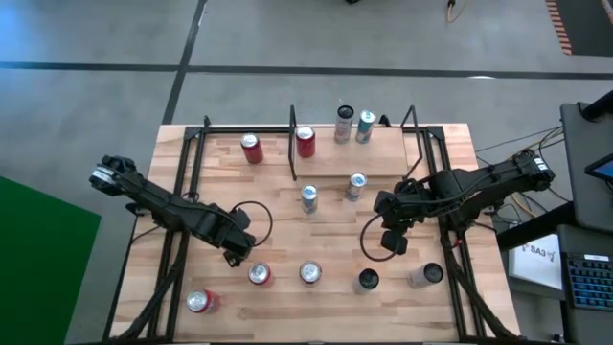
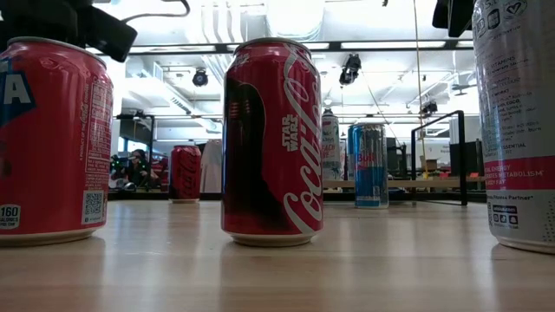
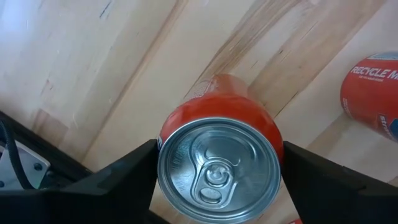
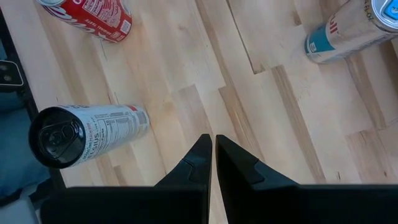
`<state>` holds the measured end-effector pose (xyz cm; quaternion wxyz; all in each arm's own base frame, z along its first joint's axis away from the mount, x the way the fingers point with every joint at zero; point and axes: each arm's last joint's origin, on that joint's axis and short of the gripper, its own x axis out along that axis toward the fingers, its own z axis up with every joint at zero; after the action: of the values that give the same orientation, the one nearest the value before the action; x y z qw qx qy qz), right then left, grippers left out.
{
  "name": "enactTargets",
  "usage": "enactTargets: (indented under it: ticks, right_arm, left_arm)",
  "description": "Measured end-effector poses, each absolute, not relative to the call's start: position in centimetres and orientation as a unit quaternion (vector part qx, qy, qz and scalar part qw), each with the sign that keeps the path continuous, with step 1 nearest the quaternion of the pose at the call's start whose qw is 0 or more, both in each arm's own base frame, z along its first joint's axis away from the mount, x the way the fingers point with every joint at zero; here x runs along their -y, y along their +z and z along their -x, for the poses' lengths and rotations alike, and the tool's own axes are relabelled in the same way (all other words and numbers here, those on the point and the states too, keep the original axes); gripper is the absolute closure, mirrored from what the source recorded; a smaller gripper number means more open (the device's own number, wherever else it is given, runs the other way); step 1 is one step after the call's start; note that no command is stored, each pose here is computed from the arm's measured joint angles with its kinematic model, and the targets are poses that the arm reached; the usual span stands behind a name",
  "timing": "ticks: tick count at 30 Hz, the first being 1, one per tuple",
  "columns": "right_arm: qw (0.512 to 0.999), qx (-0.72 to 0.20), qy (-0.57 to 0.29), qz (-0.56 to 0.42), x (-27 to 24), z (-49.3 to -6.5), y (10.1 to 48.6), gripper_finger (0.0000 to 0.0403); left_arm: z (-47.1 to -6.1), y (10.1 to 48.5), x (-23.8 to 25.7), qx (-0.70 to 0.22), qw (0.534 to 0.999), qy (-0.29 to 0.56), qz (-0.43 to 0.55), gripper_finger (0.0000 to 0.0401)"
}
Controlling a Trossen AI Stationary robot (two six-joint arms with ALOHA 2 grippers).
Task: Place canned beverage on shelf
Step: Put the red soda can on the shelf
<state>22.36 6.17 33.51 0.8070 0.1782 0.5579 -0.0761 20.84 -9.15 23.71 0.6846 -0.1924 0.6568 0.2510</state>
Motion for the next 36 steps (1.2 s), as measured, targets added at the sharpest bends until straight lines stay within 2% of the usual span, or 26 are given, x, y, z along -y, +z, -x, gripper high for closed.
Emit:
enactTargets:
  ticks: [17, 23, 27, 36]
  right_arm:
    - [0.807, -0.558, -0.076, -0.178, -6.2, -22.4, 33.5, 0.0390]
    - [0.810, -0.555, -0.074, -0.177, -6.2, -22.4, 33.5, 0.0390]
    - [0.819, -0.545, -0.063, -0.170, -6.3, -22.7, 33.6, 0.0390]
    - [0.869, -0.480, -0.025, -0.117, -6.5, -23.9, 34.3, 0.0390]
  left_arm:
    - [-20.6, 24.0, 9.0, -0.657, 0.686, 0.247, 0.193, 0.0121]
    - [-20.9, 26.6, 9.2, -0.649, 0.696, 0.239, 0.195, 0.0121]
    - [-21.2, 29.4, 9.3, -0.623, 0.724, 0.235, 0.181, 0.0122]
    - [-22.3, 35.9, 9.3, -0.516, 0.825, 0.194, 0.122, 0.0122]
